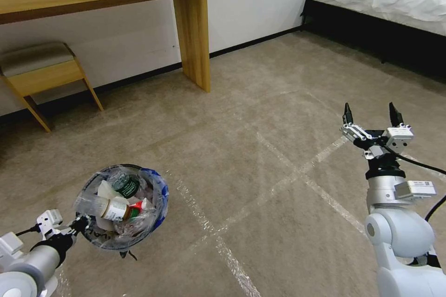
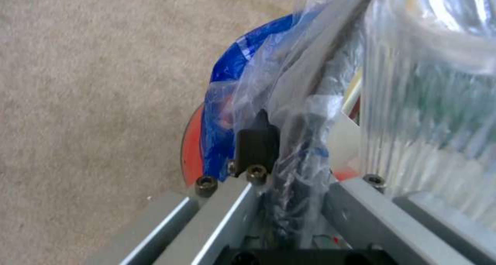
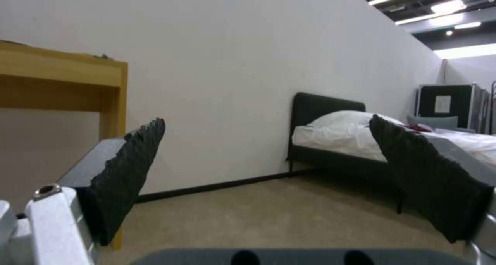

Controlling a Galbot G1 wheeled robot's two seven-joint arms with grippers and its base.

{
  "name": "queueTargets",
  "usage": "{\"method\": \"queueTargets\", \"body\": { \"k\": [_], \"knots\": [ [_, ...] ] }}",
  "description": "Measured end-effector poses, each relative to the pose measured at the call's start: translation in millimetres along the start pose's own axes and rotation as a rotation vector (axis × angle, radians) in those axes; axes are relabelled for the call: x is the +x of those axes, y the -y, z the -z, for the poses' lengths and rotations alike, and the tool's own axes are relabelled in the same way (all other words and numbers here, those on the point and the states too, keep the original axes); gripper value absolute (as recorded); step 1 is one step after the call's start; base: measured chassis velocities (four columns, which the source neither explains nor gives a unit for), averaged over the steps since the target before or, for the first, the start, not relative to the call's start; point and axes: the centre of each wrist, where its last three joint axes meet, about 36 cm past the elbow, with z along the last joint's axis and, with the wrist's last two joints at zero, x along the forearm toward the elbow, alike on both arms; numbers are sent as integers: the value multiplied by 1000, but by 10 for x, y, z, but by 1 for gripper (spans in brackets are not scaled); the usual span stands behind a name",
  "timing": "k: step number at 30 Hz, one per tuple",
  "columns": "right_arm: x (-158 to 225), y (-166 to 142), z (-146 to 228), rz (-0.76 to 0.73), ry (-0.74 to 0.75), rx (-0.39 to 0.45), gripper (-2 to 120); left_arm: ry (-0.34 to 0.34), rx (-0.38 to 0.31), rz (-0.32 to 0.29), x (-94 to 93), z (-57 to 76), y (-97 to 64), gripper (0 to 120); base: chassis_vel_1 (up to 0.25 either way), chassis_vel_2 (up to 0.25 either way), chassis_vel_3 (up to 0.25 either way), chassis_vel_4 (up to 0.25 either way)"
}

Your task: Pick up the trash bin and place the garbage on the floor into it.

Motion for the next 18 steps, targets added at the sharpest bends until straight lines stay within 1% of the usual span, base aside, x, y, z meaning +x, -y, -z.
{"method": "queueTargets", "body": {
  "k": [1,2,4,5,7,8,10,18],
  "knots": [
    [-4,-13,-17,3,-2,-1,100,-6,5,3,-49,-3,-56,0,0,0,0,0],
    [-4,-13,-17,3,-2,-1,100,-6,5,3,-49,-3,-56,0,0,0,0,0],
    [-9,-31,-35,7,-4,-2,100,-11,10,6,-114,-6,-128,0,0,0,0,0],
    [-9,-31,-35,7,-4,-2,100,-11,10,6,-114,-6,-128,0,0,0,0,0],
    [-8,-51,-55,13,-9,-2,100,-17,20,11,-222,-19,-210,0,0,0,0,0],
    [-8,-51,-55,13,-9,-2,100,-17,20,11,-222,-19,-210,0,0,0,0,0],
    [-13,-62,-67,15,-10,-1,100,-27,26,12,-321,-49,-255,0,0,0,0,0],
    [-27,-66,-63,14,-7,0,100,-38,33,17,-449,-77,-299,0,0,0,0,0]
  ]
}}
